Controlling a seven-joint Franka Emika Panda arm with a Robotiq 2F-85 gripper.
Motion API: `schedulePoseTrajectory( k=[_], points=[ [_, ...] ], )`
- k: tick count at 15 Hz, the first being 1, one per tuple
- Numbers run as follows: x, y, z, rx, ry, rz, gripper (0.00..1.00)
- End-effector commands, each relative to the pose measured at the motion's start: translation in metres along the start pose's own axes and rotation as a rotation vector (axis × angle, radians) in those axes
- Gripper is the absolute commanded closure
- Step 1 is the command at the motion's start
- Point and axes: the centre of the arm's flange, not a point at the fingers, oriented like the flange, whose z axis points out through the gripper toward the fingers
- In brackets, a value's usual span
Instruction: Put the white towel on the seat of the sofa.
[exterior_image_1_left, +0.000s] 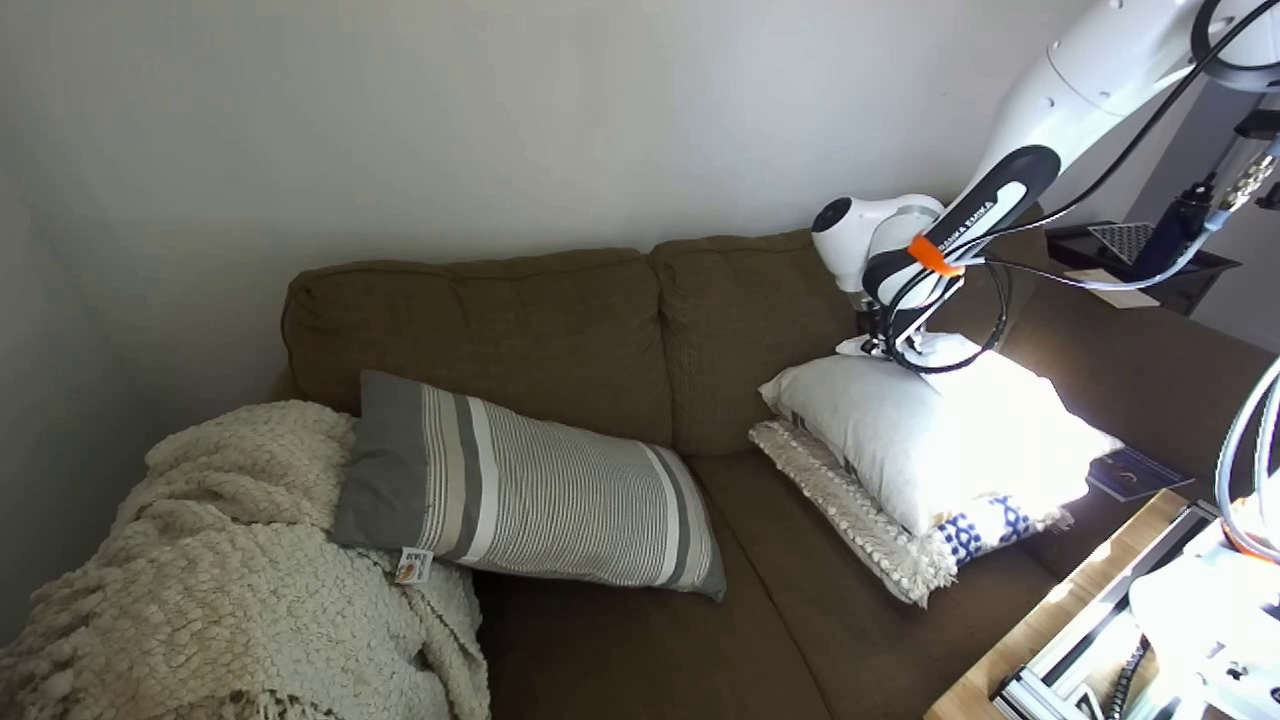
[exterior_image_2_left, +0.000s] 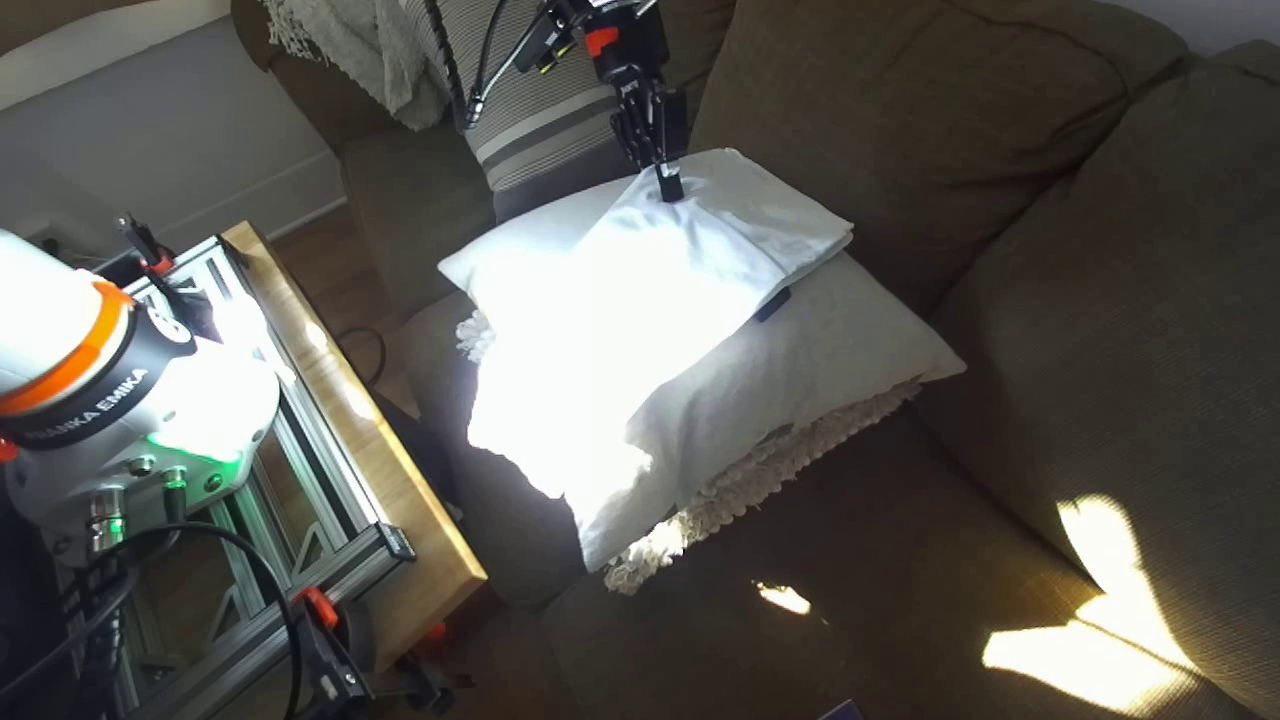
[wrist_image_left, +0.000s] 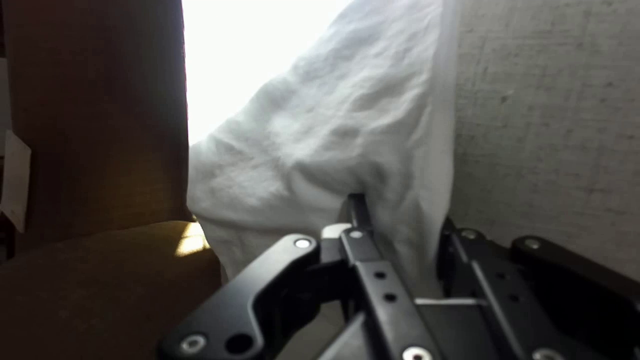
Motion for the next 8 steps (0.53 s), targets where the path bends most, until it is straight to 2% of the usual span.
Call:
schedulePoseTrajectory(
  k=[1, 4, 8],
  points=[
    [-0.016, 0.025, -0.011, 0.019, 0.009, 0.055, 0.95],
    [-0.033, 0.073, -0.026, 0.021, 0.054, 0.163, 1.0],
    [-0.058, 0.166, -0.02, -0.009, 0.05, 0.358, 0.99]
  ],
)
